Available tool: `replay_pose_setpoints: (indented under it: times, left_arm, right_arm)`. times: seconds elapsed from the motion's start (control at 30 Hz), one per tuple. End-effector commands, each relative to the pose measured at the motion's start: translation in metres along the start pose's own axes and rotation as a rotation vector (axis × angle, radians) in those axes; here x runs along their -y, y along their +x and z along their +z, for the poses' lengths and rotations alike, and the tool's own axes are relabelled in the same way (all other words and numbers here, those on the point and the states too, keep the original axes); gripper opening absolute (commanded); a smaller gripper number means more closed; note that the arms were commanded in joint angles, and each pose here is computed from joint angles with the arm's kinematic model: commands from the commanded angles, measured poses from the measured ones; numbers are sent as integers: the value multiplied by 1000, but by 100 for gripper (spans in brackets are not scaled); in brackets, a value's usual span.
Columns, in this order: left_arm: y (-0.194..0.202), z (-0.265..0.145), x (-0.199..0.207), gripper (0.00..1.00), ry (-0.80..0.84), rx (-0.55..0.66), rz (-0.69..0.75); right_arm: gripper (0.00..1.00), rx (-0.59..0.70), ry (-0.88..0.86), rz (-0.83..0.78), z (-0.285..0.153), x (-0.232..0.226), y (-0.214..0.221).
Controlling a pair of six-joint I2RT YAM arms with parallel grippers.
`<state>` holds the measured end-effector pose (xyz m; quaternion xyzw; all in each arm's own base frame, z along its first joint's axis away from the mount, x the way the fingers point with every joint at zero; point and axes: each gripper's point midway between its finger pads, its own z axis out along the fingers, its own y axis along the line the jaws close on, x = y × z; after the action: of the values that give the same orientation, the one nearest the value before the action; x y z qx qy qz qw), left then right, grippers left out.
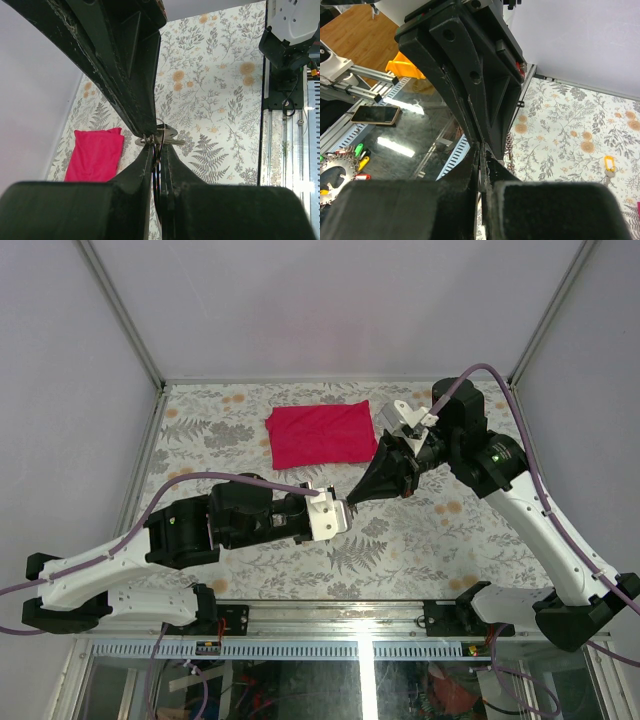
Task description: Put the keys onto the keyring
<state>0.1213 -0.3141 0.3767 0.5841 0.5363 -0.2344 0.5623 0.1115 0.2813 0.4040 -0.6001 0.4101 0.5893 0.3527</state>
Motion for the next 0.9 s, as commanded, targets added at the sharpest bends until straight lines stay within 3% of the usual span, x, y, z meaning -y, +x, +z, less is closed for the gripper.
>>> replay_pose_setpoints:
  times: [0.0, 0.3, 0.47, 0.87]
  left_arm:
    - [-24, -8, -19, 0, -65, 63, 11]
    - [-24, -7, -18, 0, -58, 58, 12]
    - [-25, -7, -19, 0, -58, 58, 10]
    - [-23, -4, -19, 0, -59, 47, 14]
  right_arm:
    - [0, 27, -88, 7, -1, -23, -12]
    - [0, 46, -162, 9, -3, -36, -18]
    - [0, -12, -198, 29, -8, -48, -17]
    - [0, -26, -180, 27, -10, -58, -24]
